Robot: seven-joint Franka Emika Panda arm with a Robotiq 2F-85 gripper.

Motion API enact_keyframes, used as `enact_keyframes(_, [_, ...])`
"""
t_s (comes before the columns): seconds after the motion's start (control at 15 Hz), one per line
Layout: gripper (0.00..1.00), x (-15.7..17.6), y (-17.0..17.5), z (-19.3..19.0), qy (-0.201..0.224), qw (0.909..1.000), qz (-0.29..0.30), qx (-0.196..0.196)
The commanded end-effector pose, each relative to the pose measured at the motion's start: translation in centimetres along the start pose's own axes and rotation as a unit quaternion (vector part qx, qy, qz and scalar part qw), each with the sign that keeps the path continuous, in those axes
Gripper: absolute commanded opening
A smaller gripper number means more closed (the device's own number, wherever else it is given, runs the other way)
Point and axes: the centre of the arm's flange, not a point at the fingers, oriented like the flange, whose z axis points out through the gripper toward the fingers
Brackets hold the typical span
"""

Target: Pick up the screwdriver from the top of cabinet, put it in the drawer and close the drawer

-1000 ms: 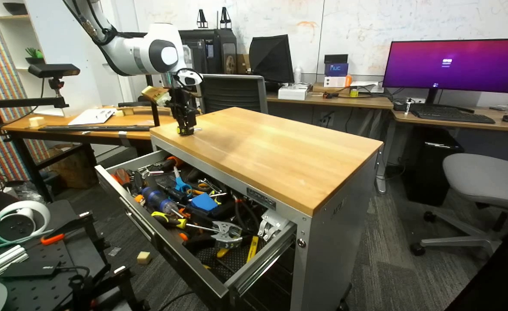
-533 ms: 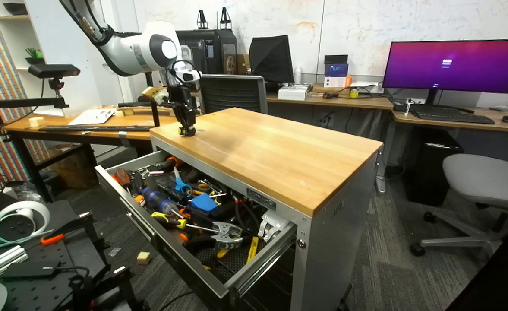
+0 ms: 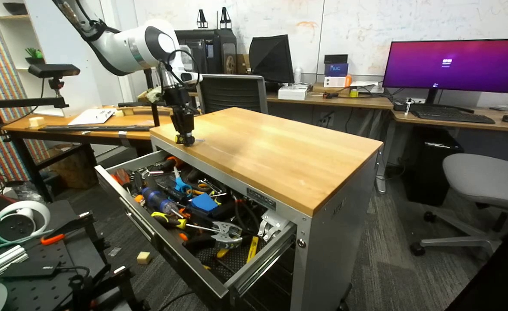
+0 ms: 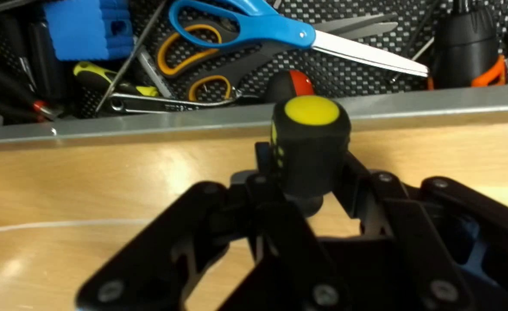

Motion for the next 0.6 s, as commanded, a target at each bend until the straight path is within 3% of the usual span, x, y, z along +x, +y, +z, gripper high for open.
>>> enact_keyframes(0.0, [0.14,-4.2,2.9,1.6,-0.014,0.9999,-0.006,-0.006])
enact_keyframes(0.4, [0.13,-6.5,4.1,4.3,-0.045,0.9986,-0.028,-0.007])
enact_keyframes(0.47, [0.60,-6.6,4.0,4.7,-0.049,0.9982,-0.035,-0.007])
enact_keyframes(0.53, [0.61,-6.5,3.7,5.0,-0.043,0.9982,-0.042,-0.003])
